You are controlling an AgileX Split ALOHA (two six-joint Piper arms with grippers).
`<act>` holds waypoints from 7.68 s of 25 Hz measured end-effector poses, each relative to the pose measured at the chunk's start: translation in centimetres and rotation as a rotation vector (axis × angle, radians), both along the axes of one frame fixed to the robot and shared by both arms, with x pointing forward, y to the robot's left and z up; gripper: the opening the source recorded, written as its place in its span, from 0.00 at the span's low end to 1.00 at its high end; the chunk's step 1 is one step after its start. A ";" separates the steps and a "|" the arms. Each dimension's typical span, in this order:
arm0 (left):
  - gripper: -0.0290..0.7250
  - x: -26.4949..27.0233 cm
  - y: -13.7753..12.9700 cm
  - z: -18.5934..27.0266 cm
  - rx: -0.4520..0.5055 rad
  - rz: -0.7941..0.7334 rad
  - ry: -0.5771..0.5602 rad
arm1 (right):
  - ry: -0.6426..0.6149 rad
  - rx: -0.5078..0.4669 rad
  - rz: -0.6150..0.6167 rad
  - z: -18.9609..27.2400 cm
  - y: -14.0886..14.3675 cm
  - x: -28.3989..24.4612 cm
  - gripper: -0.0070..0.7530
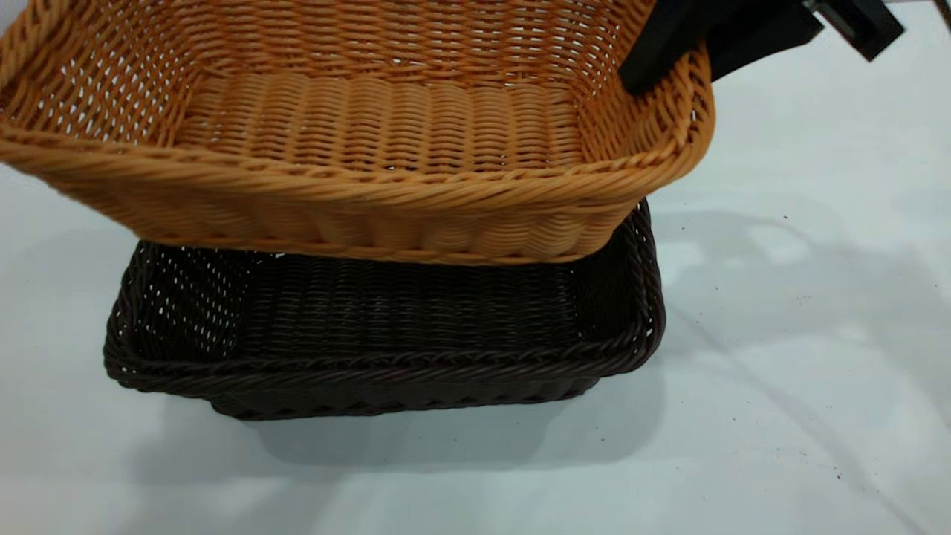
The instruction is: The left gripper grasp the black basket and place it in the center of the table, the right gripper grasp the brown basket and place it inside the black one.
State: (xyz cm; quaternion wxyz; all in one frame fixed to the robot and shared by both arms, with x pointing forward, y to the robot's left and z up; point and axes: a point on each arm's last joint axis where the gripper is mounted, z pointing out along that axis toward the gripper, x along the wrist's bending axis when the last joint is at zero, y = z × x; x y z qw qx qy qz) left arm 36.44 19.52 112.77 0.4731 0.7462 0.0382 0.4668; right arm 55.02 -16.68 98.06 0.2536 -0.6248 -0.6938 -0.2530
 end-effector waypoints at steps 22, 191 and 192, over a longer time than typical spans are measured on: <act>0.77 0.0 0.0 0.0 0.003 -0.003 0.002 | 0.046 -0.046 0.052 -3.2 1.6 0.6 0.15; 0.04 -12.2 9.7 -9.1 -0.186 0.263 0.771 | -1.125 -0.459 -0.196 6.8 -13.1 -31.5 0.01; 0.04 -12.2 9.7 -9.1 -0.186 0.263 0.771 | -1.124 -0.460 -0.195 6.8 -13.1 -31.5 0.01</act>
